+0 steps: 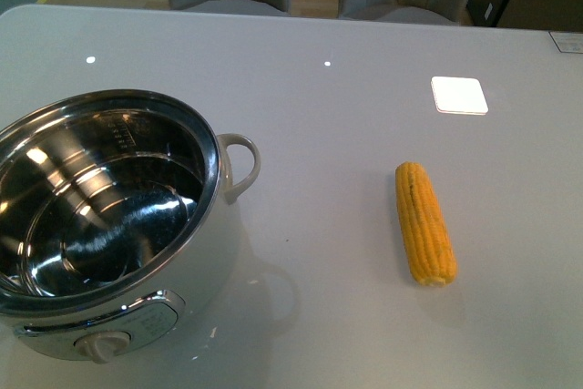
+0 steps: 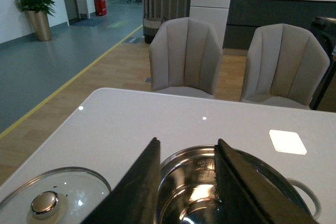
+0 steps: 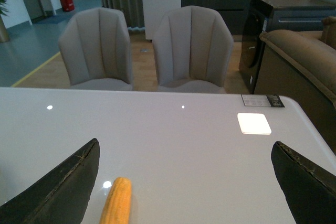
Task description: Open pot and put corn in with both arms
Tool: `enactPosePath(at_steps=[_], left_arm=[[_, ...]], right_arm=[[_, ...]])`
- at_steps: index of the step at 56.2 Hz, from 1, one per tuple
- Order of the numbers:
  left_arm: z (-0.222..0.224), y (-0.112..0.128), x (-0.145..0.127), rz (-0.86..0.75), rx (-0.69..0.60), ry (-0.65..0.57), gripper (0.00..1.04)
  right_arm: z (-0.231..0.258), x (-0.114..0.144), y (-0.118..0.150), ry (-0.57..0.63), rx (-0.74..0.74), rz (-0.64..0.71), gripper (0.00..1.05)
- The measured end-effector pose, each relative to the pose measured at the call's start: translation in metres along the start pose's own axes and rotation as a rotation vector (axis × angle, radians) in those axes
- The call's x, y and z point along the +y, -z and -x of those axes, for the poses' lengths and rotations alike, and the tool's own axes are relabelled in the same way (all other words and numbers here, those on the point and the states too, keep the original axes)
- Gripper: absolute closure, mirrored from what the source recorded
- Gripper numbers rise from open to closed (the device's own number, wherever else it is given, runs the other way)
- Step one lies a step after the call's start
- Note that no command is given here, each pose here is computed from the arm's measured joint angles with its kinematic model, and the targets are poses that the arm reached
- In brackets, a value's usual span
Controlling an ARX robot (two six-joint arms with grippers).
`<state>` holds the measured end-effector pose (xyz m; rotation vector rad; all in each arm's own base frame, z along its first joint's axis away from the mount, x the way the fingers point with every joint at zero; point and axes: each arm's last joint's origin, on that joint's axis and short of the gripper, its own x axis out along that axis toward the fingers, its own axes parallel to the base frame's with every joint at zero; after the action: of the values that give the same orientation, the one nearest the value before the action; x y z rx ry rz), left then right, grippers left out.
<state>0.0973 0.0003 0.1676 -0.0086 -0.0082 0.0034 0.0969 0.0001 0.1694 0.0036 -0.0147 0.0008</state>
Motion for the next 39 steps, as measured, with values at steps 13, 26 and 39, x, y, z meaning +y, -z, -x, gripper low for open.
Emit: enactPosePath(at_steps=[13,26,39], left_arm=[[0.000,0.000,0.000,0.000,0.000,0.000,0.30],[0.000,0.000,0.000,-0.002,-0.001,0.000,0.07],[0.000,0.000,0.000,-0.002,-0.001,0.000,0.07]], right_arm=[[-0.003,0.002,0.000,-0.004,0.437,-0.145,0.09],[-0.031,0.015,0.015,0.029,0.845,-0.245,0.09],[-0.095,0.052,0.030,-0.097,0.886,-0.140,0.09]])
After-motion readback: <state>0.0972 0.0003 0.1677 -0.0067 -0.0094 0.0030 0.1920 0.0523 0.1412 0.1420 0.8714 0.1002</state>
